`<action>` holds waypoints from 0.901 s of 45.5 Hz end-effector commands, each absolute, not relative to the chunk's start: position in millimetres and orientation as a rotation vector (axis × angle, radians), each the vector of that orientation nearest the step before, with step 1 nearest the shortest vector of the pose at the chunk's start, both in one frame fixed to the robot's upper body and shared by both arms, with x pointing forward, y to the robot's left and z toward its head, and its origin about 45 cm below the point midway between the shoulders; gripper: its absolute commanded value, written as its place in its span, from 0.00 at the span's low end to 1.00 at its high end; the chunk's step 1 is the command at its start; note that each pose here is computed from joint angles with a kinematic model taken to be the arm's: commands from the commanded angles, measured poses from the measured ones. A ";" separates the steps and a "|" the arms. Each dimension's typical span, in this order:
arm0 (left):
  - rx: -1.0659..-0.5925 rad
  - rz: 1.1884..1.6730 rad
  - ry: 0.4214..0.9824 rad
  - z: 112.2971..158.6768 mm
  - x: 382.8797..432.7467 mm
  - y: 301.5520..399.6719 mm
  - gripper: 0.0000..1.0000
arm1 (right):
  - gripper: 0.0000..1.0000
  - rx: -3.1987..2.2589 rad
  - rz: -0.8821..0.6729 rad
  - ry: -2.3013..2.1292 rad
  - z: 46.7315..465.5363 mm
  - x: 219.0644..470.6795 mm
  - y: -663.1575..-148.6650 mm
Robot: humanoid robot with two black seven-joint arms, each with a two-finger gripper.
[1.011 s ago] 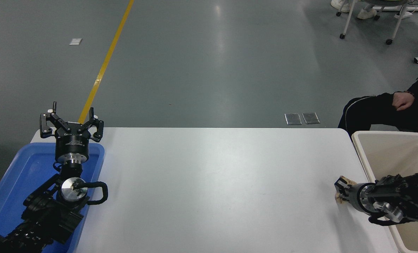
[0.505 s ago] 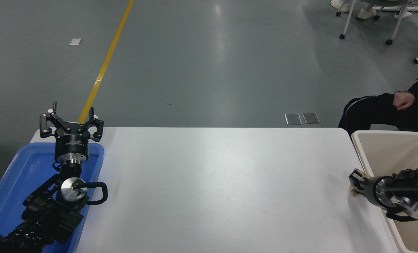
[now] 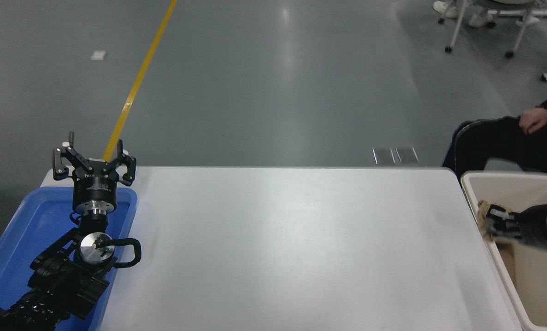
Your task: Pick up paper ball place in dustbin
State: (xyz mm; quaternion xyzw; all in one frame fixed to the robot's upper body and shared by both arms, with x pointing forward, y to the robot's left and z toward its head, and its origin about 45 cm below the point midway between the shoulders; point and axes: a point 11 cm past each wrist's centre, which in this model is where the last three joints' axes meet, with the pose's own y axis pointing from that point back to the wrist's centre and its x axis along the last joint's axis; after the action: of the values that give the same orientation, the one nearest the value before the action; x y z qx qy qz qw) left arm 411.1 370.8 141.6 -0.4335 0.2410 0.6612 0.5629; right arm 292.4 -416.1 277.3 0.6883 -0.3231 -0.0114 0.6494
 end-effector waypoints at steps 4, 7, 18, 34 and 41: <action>-1.020 1.558 0.568 141.1 410.7 371.0 0.99 | 0.00 1.644 -0.017 -0.683 380.6 283.3 -409.9; -1.018 1.558 0.568 141.1 410.7 370.9 0.99 | 0.00 1.672 -0.027 -0.668 395.7 280.9 -405.3; -1.021 1.557 0.568 141.2 410.6 370.9 0.99 | 0.00 1.713 -0.027 -0.643 412.0 279.3 -396.5; -1.020 1.558 0.568 141.1 410.7 371.0 0.99 | 0.00 1.660 -0.017 -0.687 402.0 290.6 -414.5; -1.020 1.558 0.568 141.1 410.7 371.0 0.99 | 0.00 1.585 -0.034 -0.751 373.6 301.5 -448.3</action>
State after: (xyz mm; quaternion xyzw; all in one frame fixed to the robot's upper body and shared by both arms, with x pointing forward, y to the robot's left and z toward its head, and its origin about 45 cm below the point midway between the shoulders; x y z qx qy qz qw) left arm 410.7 370.9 141.1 -0.4333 0.2413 0.6615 0.5626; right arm 289.7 -414.1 398.8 0.7234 -0.2981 -0.0095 0.6227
